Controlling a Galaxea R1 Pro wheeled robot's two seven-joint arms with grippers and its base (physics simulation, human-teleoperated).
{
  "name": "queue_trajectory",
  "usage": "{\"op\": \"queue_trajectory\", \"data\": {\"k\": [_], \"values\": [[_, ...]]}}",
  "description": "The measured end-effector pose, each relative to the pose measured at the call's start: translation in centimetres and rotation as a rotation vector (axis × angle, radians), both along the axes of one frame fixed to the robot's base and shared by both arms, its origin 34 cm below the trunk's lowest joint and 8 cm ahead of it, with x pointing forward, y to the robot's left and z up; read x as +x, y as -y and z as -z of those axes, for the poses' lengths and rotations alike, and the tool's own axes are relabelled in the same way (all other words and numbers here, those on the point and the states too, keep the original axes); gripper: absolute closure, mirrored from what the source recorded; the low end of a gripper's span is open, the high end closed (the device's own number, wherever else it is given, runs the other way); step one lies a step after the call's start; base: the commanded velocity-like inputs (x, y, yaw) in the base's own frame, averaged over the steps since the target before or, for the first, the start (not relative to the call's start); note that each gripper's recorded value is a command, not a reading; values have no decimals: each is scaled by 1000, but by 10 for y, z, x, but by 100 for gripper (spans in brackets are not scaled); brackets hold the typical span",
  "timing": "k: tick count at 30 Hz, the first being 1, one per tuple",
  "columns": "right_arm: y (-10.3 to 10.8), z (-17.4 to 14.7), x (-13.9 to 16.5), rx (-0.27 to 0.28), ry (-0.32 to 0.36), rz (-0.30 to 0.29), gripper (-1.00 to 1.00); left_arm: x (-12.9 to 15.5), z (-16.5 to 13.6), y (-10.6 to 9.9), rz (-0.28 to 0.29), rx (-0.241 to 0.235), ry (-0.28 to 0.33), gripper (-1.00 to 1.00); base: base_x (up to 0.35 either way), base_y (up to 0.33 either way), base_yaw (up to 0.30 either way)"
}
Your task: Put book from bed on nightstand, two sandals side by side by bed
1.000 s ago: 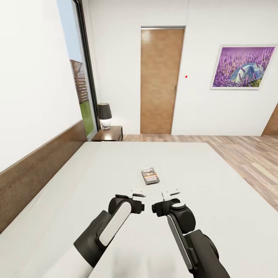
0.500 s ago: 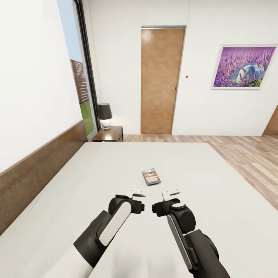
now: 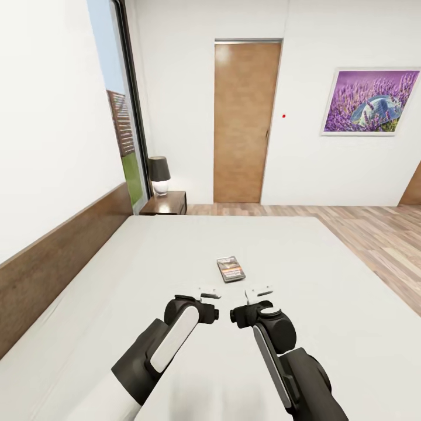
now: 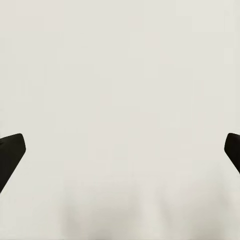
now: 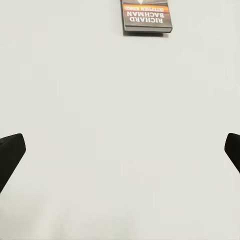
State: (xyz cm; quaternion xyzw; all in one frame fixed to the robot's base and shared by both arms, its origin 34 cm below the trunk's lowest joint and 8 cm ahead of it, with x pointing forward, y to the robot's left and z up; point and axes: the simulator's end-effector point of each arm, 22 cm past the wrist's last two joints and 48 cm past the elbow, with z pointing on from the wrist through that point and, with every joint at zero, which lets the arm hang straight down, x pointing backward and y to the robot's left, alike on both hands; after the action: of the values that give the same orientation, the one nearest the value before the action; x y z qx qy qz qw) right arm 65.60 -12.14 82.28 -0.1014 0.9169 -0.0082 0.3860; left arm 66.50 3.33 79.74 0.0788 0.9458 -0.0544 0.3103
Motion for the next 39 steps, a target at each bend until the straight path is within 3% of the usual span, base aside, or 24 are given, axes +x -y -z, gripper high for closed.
{"op": "queue_trajectory", "data": {"k": [39], "values": [[1,2,0,8,-6,-1,-100,0,1,11,5,-2,39,-100,1,1,0]]}}
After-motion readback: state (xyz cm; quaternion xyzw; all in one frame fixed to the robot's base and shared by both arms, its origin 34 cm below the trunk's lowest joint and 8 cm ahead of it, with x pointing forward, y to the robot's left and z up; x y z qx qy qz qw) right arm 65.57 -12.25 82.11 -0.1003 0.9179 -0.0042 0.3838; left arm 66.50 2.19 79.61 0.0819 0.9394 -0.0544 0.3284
